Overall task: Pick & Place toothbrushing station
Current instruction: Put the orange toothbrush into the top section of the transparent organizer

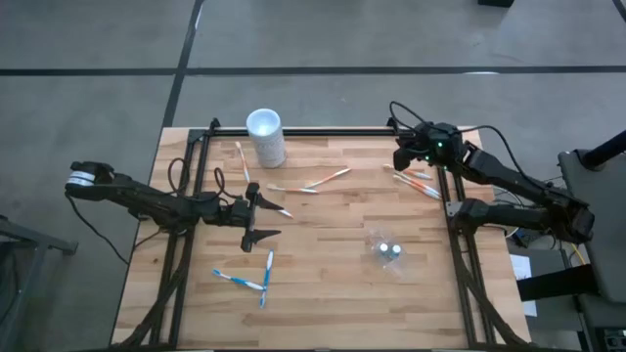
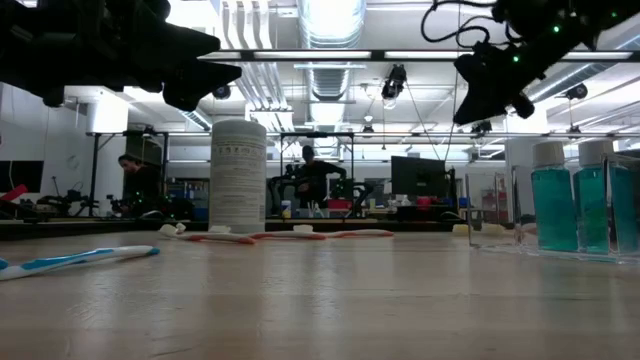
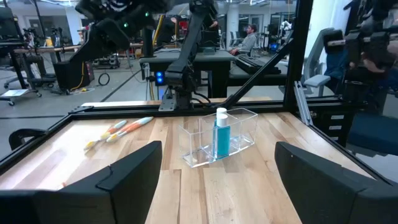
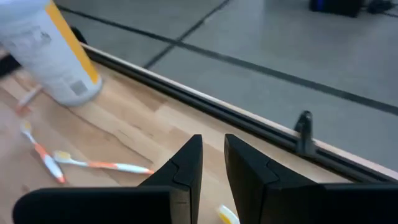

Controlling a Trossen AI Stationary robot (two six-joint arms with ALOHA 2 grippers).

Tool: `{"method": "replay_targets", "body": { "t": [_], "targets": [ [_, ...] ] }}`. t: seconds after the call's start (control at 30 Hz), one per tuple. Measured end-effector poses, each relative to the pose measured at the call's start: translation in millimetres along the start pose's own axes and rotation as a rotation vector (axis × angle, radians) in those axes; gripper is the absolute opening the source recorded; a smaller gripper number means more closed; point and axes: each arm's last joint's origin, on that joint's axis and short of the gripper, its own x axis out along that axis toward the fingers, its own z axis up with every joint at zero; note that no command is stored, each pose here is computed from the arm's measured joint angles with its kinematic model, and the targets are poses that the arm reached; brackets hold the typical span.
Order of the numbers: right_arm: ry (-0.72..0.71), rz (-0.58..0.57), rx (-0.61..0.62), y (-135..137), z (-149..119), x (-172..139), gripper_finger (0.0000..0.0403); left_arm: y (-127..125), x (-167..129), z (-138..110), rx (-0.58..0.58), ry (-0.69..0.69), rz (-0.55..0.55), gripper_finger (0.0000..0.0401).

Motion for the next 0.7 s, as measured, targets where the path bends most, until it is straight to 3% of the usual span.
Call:
{"method": "replay_targets", "body": {
  "t": [0.33, 0.57, 0.7],
  "targets": [
    [0.166, -0.024, 0.117, -27, -27, 26, 0.0063, 0, 0, 0, 0.0, 0.0, 0.0, 0.0319],
    [0.269, -0.023, 0.125, -28, -24, 48, 0.0063, 0, 0, 0, 0.0, 0.0, 0.0, 0.0319],
    [0.424, -0.066, 0.121, -27, -24, 64, 0.0063, 0, 0, 0, 0.0, 0.0, 0.0, 0.0319]
  ]
}}
